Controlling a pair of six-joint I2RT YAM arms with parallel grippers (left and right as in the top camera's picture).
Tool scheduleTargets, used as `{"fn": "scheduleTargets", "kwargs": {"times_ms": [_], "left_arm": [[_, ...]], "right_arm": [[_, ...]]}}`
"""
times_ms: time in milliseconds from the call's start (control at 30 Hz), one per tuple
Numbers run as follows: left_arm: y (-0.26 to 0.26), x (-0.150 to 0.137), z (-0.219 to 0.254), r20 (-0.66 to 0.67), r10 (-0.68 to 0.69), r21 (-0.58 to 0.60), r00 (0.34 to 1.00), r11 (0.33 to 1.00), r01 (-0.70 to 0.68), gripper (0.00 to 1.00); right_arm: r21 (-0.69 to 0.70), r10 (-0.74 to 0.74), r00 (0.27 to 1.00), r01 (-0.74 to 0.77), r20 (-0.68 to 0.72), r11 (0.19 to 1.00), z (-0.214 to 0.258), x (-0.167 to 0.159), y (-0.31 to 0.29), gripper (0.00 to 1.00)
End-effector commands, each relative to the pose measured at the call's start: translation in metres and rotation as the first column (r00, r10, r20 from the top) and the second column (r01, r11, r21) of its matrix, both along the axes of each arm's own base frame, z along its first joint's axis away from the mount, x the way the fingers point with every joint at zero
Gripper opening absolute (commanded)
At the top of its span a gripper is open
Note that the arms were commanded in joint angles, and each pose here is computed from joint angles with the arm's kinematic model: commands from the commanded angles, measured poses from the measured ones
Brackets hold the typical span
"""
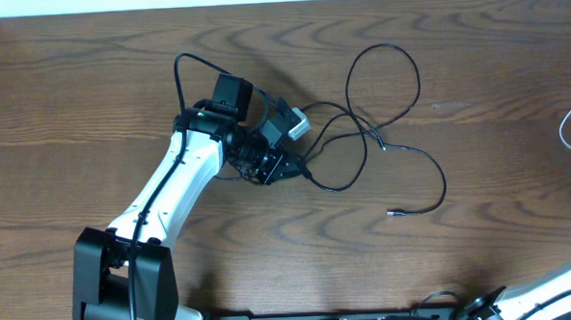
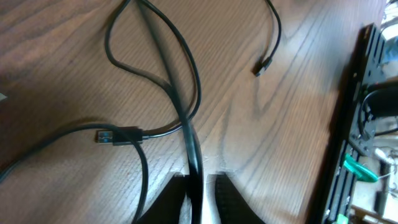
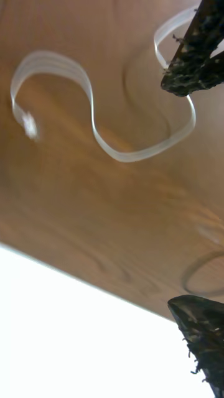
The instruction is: Untangle cables
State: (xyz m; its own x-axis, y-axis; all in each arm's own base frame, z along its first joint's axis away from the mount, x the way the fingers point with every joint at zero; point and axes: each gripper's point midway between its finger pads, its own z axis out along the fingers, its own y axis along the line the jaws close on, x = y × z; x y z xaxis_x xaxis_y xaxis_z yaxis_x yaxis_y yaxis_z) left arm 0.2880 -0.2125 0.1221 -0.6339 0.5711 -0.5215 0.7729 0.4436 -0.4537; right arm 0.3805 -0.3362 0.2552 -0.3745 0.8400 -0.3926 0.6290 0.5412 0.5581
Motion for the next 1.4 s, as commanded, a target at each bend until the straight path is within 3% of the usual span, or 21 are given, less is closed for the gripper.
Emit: {"fn": "scheduleTargets", "kwargs": {"times_ms": [0, 200, 400, 500, 700, 800, 933, 1000, 1100, 1167, 1267, 1367], "left_arm": [[-0.003, -0.005, 0.003, -0.016, -0.006, -0.020, 1.000, 1.000, 0.005, 0.46], [-0.003, -0.005, 0.003, -0.037, 0.015, -0.019, 0.999, 1.000, -0.016, 0.75], [-0.003, -0.014, 0.004, -0.122, 0.049, -0.020, 0.991, 0.998, -0.052, 0.76], [-0.001, -0.014, 0.011, -0.131, 0.074, -0.021, 0.989, 0.997, -0.077, 0.74], [0.024, 0.015, 0.089, -0.010, 0.285, -0.089, 0.959, 0.955, -0.284, 0.71], [0.046, 0.012, 0.113, 0.072, 0.377, -0.076, 0.923, 0.925, -0.372, 0.71], [0.067, -0.002, 0.157, 0.193, 0.444, -0.147, 0.875, 0.895, -0.422, 0.75], [0.091, -0.001, 0.165, 0.224, 0.566, -0.119, 0.793, 0.824, -0.554, 0.75], [0.138, -0.003, 0.164, 0.291, 0.736, -0.024, 0.611, 0.644, -0.765, 0.75], [0.163, -0.013, 0.160, 0.340, 0.779, 0.039, 0.526, 0.548, -0.836, 0.75], [0.180, -0.023, 0.150, 0.351, 0.808, 0.114, 0.473, 0.464, -0.878, 0.75], [0.201, -0.033, 0.131, 0.358, 0.847, 0.213, 0.393, 0.336, -0.918, 0.75]], "right_arm": [[0.035, 0.222, 0.971, -0.225, 0.088, 0.974, 0.008, 0.034, 0.056, 0.99], [0.020, 0.268, 0.932, -0.272, -0.244, 0.962, -0.034, 0.029, 0.111, 0.99], [0.030, 0.495, 0.791, -0.521, -0.360, 0.853, -0.046, 0.031, 0.185, 0.99], [0.039, 0.648, 0.656, -0.690, -0.387, 0.723, -0.052, 0.034, 0.233, 0.99], [0.137, 0.833, 0.349, -0.886, -0.429, 0.443, -0.088, 0.020, 0.326, 0.99], [0.194, 0.908, 0.117, -0.958, -0.403, 0.209, -0.114, 0.002, 0.378, 0.99], [0.202, 0.907, -0.207, -0.969, -0.367, -0.139, -0.147, -0.025, 0.446, 0.99], [0.195, 0.874, -0.330, -0.941, -0.358, -0.276, -0.156, -0.039, 0.474, 0.99], [0.183, 0.825, -0.434, -0.901, -0.361, -0.394, -0.163, -0.054, 0.504, 0.99], [0.163, 0.766, -0.494, -0.867, -0.410, -0.472, -0.170, -0.062, 0.527, 0.99], [0.114, 0.697, -0.528, -0.828, -0.485, -0.549, -0.176, -0.063, 0.550, 0.98], [0.060, 0.670, -0.543, -0.797, -0.507, -0.601, -0.178, -0.066, 0.577, 0.98]]}}
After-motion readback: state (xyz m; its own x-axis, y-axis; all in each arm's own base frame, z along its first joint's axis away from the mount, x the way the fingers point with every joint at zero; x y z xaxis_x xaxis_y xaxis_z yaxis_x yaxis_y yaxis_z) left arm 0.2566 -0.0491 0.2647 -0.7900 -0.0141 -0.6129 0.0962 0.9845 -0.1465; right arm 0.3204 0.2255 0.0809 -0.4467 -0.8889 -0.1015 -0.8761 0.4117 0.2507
